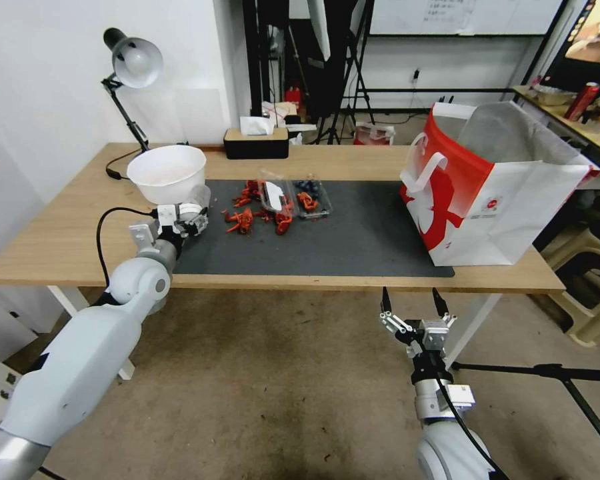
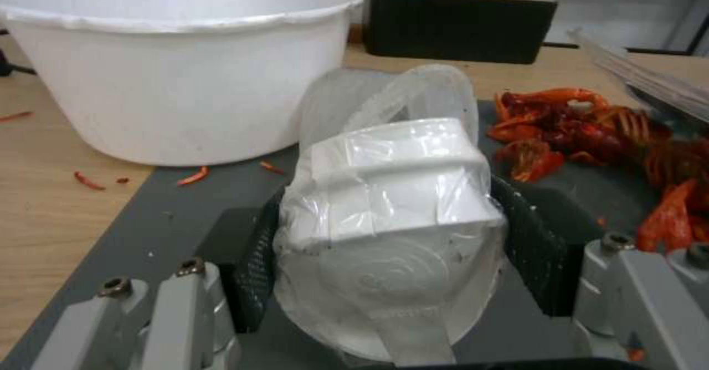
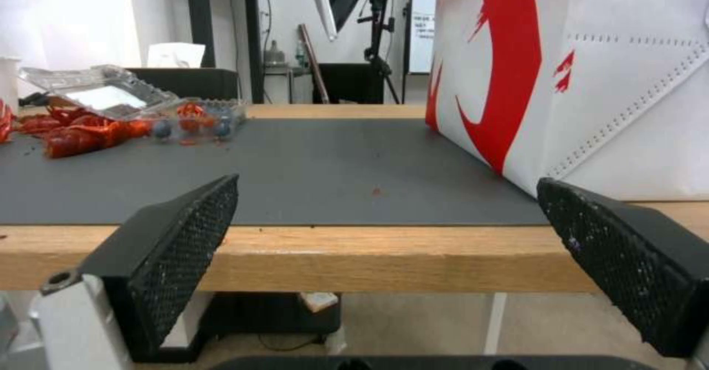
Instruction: Pick up the trash from the table and place it into the takeout bag.
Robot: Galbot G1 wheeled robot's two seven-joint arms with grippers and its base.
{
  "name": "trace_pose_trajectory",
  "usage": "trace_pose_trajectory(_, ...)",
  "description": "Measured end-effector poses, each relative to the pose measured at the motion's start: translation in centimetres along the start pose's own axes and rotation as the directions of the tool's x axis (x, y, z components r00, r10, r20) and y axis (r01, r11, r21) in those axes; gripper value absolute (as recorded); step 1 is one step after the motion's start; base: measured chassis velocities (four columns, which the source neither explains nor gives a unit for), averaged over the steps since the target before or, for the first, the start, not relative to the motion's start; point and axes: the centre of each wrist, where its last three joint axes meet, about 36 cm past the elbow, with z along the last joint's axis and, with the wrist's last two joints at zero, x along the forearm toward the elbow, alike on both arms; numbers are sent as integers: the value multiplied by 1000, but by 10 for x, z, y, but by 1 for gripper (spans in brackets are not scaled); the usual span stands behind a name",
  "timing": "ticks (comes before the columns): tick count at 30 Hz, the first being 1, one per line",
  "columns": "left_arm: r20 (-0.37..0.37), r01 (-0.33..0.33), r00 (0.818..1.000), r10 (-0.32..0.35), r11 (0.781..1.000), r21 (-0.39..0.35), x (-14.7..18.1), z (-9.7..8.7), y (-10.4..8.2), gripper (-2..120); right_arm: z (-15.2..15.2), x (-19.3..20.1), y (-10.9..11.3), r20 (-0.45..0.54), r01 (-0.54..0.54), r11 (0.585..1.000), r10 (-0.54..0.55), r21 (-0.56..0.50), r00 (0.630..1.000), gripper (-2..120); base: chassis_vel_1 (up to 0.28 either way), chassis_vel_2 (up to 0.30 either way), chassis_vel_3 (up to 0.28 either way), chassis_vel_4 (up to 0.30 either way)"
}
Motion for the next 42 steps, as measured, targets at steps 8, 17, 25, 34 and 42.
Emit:
trace_pose_trajectory(8,67,-123,990,127,990,-63,10,1,8,60,0,1,1,1,1,1000,-1,0,1000,100,0,0,0,0)
trace_pose_trajectory(17,182,-234,951,250,967,-104,14,-12,9,60,0,2,2,1,2,1000,-2,-2,1000,100,0,0,0,0)
trace_pose_trajectory(25,291,-401,858,425,905,-141,4,-33,-10,60,1,1,1,2,-5,1000,5,0,1000,100,0,0,0,0)
trace_pose_trajectory(34,336,-556,734,591,806,-205,-20,-81,-60,60,-1,0,-1,6,-17,1000,17,1,1000,100,0,0,0,0)
trace_pose_trajectory(42,341,-663,607,718,694,-281,-45,-135,-127,60,-1,0,1,8,-32,999,32,-5,999,100,0,0,0,0)
